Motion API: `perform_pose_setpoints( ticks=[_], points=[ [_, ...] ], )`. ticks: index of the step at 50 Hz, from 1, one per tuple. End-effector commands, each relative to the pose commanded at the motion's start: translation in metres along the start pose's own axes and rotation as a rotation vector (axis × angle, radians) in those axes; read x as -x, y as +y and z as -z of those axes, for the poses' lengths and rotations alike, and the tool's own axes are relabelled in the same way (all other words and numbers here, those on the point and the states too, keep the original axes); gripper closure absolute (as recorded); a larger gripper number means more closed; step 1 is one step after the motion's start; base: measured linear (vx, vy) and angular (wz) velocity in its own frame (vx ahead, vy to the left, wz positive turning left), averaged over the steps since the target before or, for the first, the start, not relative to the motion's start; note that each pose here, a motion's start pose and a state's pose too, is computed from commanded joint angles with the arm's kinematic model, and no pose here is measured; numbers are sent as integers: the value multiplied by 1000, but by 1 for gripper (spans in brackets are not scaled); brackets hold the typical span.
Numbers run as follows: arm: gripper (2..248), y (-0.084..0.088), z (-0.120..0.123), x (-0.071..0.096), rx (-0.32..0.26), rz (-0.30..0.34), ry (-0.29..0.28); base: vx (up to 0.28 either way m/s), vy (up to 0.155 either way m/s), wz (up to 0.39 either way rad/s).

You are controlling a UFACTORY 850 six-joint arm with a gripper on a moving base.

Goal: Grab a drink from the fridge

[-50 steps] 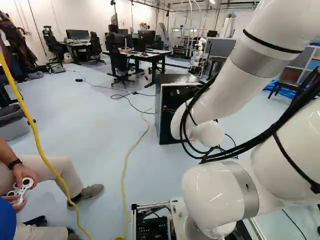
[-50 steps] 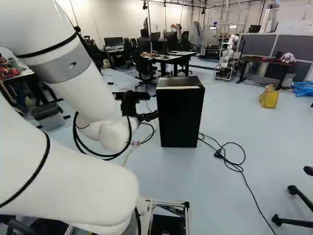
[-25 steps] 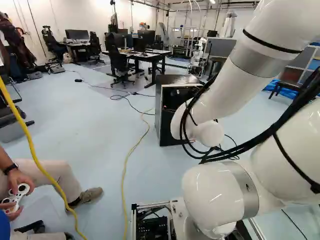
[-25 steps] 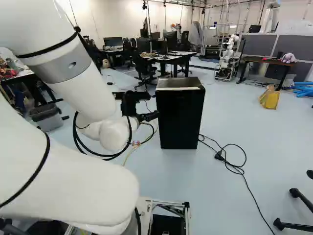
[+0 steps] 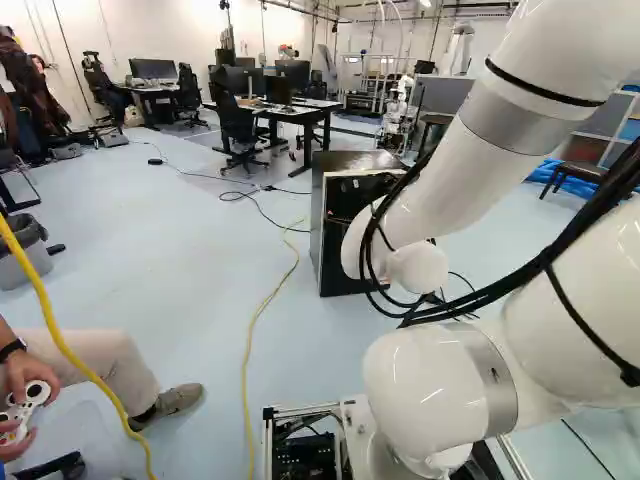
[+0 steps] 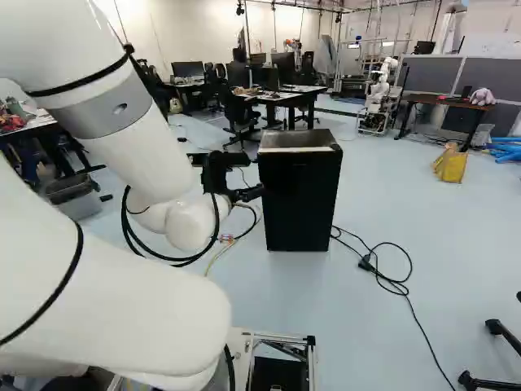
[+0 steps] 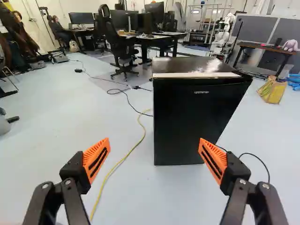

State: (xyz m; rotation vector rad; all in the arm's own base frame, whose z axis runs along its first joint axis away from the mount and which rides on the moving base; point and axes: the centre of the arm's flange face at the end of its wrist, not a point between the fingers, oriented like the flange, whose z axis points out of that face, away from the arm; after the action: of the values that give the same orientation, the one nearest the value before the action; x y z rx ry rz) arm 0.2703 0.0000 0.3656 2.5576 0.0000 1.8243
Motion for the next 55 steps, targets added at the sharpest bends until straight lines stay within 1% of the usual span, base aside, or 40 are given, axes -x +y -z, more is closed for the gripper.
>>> perform_pose_setpoints(
  ticks=[55],
  points=[
    [3, 0, 0, 0, 0, 0, 0, 65, 0, -4]
  ],
)
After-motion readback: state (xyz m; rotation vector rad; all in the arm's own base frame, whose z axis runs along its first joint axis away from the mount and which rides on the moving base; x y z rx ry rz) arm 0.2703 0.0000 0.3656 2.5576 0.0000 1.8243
